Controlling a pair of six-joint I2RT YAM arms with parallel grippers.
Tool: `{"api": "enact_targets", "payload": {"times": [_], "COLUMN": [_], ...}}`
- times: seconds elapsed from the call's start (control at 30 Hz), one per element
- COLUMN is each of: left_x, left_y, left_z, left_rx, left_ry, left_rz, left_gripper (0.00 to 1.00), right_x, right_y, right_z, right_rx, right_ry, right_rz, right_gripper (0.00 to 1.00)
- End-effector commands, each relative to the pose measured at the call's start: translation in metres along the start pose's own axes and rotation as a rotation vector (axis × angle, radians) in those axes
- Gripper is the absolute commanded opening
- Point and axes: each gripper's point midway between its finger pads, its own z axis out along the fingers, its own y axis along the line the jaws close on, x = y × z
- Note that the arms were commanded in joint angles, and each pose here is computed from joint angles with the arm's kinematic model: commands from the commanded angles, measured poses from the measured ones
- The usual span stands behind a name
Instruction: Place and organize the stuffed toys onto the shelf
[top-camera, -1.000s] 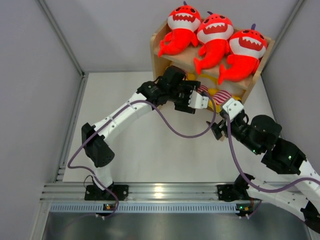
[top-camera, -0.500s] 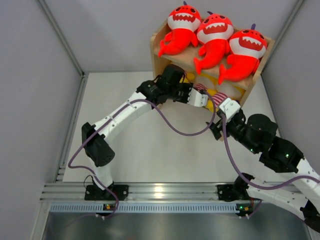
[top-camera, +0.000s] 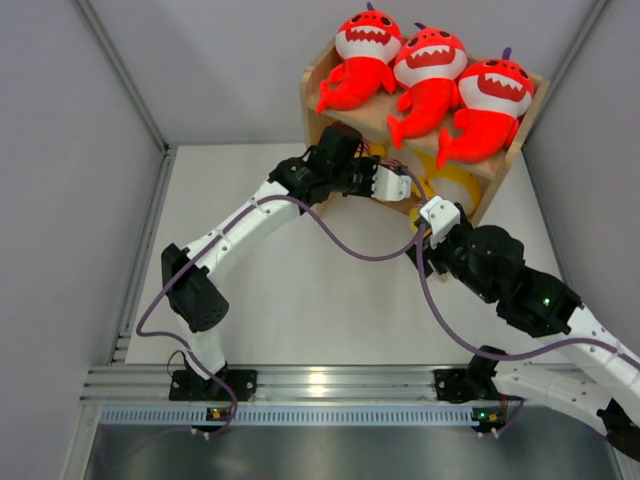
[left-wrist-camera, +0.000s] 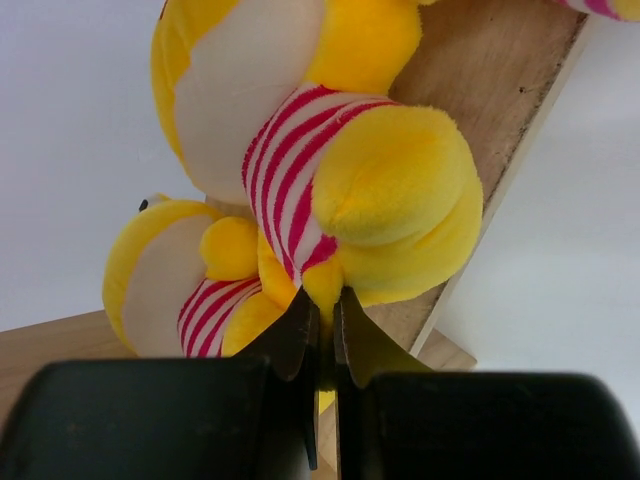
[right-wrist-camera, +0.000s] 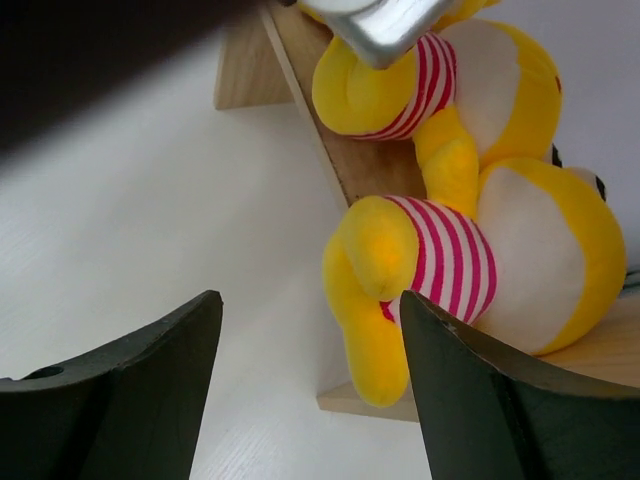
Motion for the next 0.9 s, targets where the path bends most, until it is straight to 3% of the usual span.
{"api": "enact_targets", "payload": {"times": [0.0, 0.03, 0.17, 0.23, 0.37, 0.47, 0.67, 0.73, 0.87], "left_x": [-0.008, -0.008, -0.007, -0.008, -0.013, -0.019, -0.034, -0.034, -0.030], "left_y": [0.022, 0.022, 0.019, 0.021, 0.022, 0.024, 0.022, 0.005, -0.007], "left_z": [-0.008, -0.011, -0.015, -0.017, -0.024, -0.031, -0.048, -0.056, -0.072], "left_rx": [-0.084, -0.085, -0.082, -0.089, -0.092, -0.100, -0.094, -0.024, 0.006], "left_ry": [-0.022, -0.024, -0.020, -0.021, -0.035, -0.059, -0.113, -0.111, -0.084], "left_rz": [0.003, 0.004, 0.006, 0.004, 0.002, -0.001, -0.049, -0.054, -0.093], "left_gripper": [0.00, 0.03, 0.30, 0.38, 0.52, 0.61, 0.77, 0.81, 0.82], "right_x": [0.003, 0.006, 0.014, 0.010, -0.006, -0.011, -0.018, -0.015, 0.001], "right_y": [-0.008, -0.009, -0.012, -0.012, -0.012, -0.010, 0.011, 0.018, 0.026], "right_z": [0.008, 0.009, 0.014, 0.013, 0.000, -0.007, -0.017, -0.014, 0.003], "right_rx": [0.063, 0.075, 0.110, 0.112, 0.084, 0.059, -0.074, -0.099, -0.096], "right_ry": [0.014, 0.023, 0.053, 0.032, -0.044, -0.058, -0.081, -0.078, -0.037], "right_rz": [0.036, 0.035, 0.029, 0.057, 0.114, 0.118, 0.165, 0.179, 0.187], "right_gripper": [0.71, 0.70, 0.44, 0.38, 0.38, 0.45, 0.50, 0.45, 0.19]}}
